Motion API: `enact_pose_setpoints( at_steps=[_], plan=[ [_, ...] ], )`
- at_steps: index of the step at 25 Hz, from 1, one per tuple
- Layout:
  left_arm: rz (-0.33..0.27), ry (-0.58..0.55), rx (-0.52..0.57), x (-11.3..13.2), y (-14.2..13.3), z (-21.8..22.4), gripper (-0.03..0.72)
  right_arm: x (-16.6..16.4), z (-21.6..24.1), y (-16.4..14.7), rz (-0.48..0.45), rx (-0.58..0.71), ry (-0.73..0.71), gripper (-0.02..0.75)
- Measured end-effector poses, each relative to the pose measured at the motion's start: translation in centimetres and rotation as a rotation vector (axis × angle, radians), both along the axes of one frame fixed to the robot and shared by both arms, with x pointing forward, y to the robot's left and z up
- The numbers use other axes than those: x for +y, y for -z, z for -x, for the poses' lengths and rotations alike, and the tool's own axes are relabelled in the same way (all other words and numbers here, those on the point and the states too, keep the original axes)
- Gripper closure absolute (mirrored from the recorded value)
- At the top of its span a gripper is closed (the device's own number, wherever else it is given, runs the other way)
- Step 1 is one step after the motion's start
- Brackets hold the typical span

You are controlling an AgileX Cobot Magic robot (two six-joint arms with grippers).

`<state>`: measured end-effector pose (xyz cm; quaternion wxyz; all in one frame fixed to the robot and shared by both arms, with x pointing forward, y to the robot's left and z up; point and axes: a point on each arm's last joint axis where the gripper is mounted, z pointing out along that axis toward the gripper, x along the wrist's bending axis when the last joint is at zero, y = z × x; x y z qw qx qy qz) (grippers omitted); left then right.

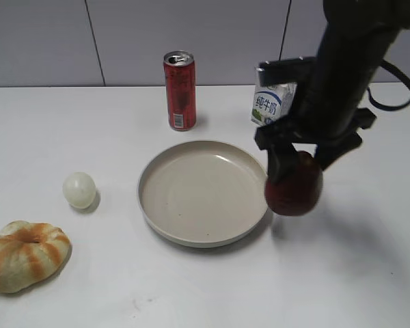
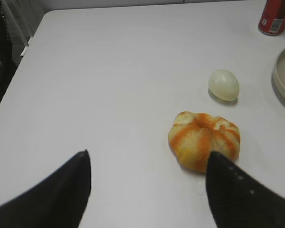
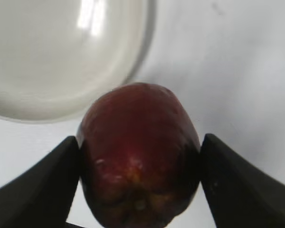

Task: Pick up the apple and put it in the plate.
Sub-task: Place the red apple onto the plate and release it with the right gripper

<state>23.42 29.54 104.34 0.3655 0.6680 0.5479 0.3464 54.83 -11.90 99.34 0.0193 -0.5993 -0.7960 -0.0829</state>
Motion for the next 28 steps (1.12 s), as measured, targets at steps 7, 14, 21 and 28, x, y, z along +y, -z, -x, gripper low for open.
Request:
enact_pose_setpoints(
  at_steps=[7, 14, 21, 28],
  plan=[
    [0.000, 0.000, 0.000, 0.0, 0.0, 0.0, 0.116, 7.0, 0.0, -2.7, -0.082, -0.125, -0.157, 0.183],
    [0.000, 0.000, 0.000, 0.0, 0.0, 0.0, 0.116, 9.9, -0.8, 2.3, -0.051, -0.066, -0.193, 0.185],
    [0.000, 0.000, 0.000, 0.0, 0.0, 0.0, 0.116, 10.5, -1.5, 5.2, -0.039, -0.068, -0.220, 0.185],
    [0.000, 0.000, 0.000, 0.0, 0.0, 0.0, 0.116, 10.6, -1.7, 4.6, -0.038, -0.068, -0.237, 0.094]
  ],
)
